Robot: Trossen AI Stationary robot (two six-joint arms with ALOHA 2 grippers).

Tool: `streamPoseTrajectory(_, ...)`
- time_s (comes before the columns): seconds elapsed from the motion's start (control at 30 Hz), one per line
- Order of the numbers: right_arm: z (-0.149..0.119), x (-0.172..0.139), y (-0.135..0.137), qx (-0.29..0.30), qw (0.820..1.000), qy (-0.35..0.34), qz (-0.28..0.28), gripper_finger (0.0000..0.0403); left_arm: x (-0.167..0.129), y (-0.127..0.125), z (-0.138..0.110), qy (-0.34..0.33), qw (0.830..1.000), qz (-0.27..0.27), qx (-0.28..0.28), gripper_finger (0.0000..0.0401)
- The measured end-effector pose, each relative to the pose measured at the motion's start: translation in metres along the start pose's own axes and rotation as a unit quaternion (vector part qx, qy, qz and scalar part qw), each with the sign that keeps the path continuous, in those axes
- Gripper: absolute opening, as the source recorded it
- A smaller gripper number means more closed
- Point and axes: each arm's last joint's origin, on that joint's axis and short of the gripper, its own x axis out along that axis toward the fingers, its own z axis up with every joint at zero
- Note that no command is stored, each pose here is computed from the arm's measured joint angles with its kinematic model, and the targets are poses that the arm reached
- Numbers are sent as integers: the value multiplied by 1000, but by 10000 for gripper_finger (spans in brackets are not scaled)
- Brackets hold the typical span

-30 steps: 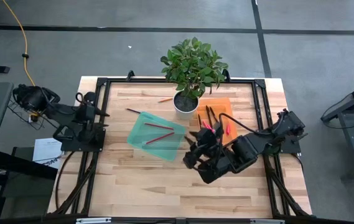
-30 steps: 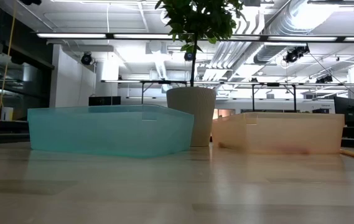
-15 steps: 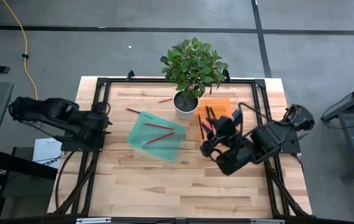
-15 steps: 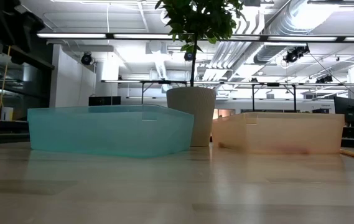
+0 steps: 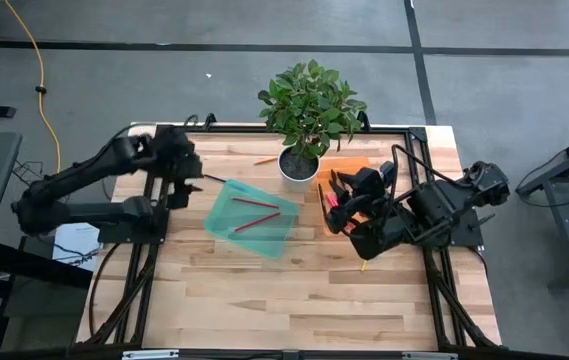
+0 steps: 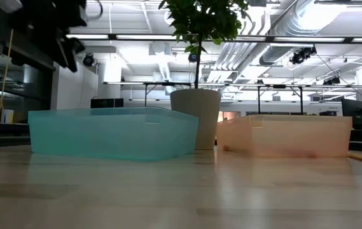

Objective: Sort pens & pencils
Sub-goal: Put the blue pencil into the blue bin

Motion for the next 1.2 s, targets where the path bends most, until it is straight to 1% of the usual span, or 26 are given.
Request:
streamPoseTrajectory(0.1, -1, 0, 1, 6, 1000, 7, 4, 107, 9, 23, -6, 14, 1000, -20, -4, 172)
streamPoseTrajectory(0.17, -1, 0, 1, 16, 1000, 8, 4, 107, 16, 36, -11, 37, 999, -28, -5, 172)
streamPoseTrajectory(0.27, -1, 0, 1, 24, 1000, 8, 4, 107, 28, 49, -16, 70, 996, -48, 14, 172)
streamPoseTrajectory(0.33, -1, 0, 1, 25, 1000, 8, 4, 107, 36, 56, -14, 81, 995, -38, 32, 172)
streamPoseTrajectory(0.43, 0, 2, -1, 23, 1000, 8, -1, 107, 46, 62, -11, 101, 993, -27, 61, 172)
streamPoseTrajectory(0.57, 1, 4, -1, 15, 1000, 8, -5, 107, 62, 69, -10, 138, 986, -34, 86, 172)
streamPoseTrajectory(0.63, 1, 5, -2, 15, 1000, 8, -6, 107, 70, 75, -11, 154, 984, -31, 81, 172)
streamPoseTrajectory(0.83, 1, 5, -1, 14, 1000, 9, -5, 107, 87, 85, -9, 170, 982, -18, 81, 172)
streamPoseTrajectory(1.2, 0, 5, -1, 16, 1000, 19, 2, 107, 114, 96, -12, 196, 976, -32, 89, 172)
